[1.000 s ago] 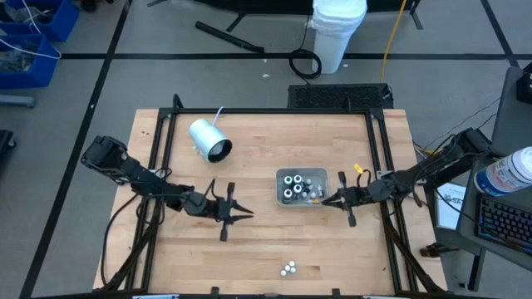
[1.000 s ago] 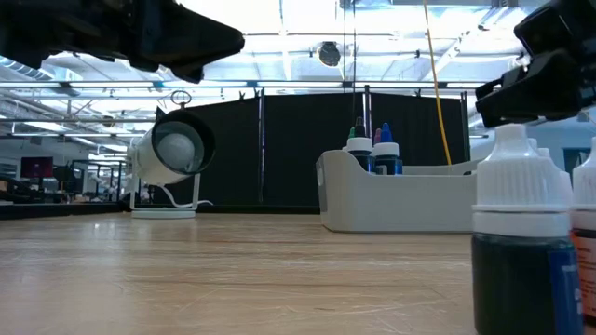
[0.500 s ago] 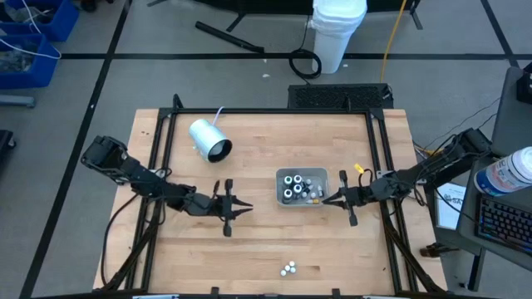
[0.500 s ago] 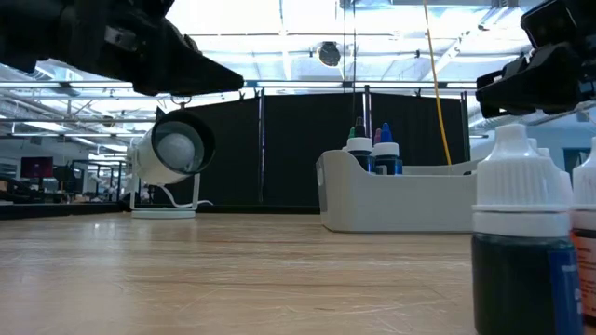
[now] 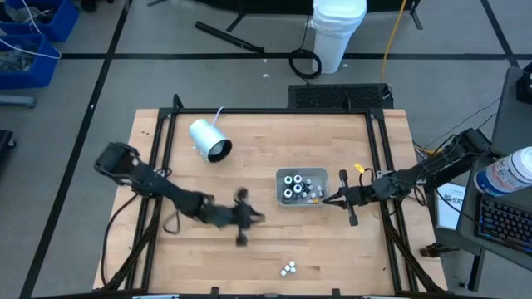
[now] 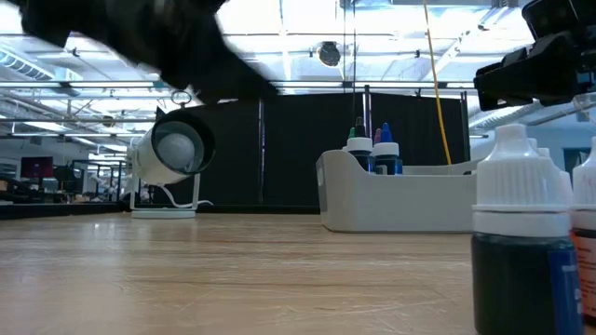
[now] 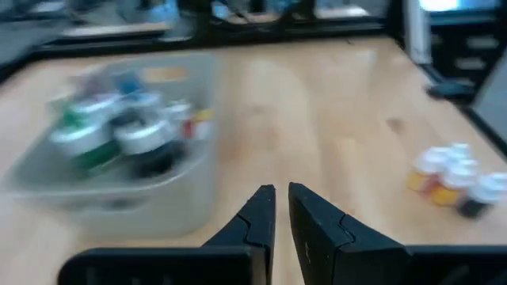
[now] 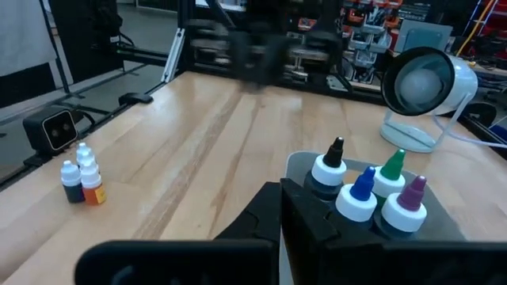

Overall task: Pick & Place food coloring
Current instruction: Put the small blue food coloring bottle into the gray bin

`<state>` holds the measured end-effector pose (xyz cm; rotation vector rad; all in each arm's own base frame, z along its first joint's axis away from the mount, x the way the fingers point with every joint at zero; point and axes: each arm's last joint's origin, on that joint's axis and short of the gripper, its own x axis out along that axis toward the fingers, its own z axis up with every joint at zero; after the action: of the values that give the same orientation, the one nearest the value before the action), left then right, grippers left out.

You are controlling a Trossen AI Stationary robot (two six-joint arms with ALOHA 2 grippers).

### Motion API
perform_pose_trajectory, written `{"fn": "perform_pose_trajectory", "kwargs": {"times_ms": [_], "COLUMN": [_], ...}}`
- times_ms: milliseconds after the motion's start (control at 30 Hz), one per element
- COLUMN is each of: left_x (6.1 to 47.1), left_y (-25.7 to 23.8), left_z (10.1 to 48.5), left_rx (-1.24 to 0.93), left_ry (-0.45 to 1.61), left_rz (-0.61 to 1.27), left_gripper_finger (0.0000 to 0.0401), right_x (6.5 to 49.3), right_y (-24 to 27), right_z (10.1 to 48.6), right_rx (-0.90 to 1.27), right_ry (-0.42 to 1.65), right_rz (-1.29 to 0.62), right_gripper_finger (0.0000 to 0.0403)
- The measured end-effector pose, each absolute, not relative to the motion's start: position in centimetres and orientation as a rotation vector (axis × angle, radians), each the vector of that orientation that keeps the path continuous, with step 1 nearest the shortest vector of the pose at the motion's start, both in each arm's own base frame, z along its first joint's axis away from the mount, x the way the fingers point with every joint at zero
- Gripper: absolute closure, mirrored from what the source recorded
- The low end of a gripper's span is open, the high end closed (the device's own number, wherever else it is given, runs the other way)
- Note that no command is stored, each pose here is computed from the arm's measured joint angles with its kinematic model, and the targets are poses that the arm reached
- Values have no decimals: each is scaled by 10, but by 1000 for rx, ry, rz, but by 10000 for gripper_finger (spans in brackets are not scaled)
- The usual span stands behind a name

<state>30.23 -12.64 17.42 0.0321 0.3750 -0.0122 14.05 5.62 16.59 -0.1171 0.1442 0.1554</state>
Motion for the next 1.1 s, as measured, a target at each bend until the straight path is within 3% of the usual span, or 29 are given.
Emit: {"fn": "perform_pose_trajectory", "kwargs": {"times_ms": [200, 433, 700, 1100], "left_x": [341, 362, 379, 396], "left_y": [-197, -257, -315, -312], "left_z": [196, 238, 214, 186], "left_rx": [90, -191, -105, -146], "left_ry": [579, 532, 528, 709], "left_rz": [-64, 144, 108, -4], "left_gripper_finger": [355, 355, 355, 351], "right_x": [140, 139, 136, 132], "right_y": [56, 55, 54, 52], "right_z": [168, 169, 177, 184], "right_rx": [-79, -105, -115, -147], "right_ry": [128, 126, 63, 0], "right_rz": [153, 154, 153, 146], "right_gripper_finger": [400, 399, 399, 399]}}
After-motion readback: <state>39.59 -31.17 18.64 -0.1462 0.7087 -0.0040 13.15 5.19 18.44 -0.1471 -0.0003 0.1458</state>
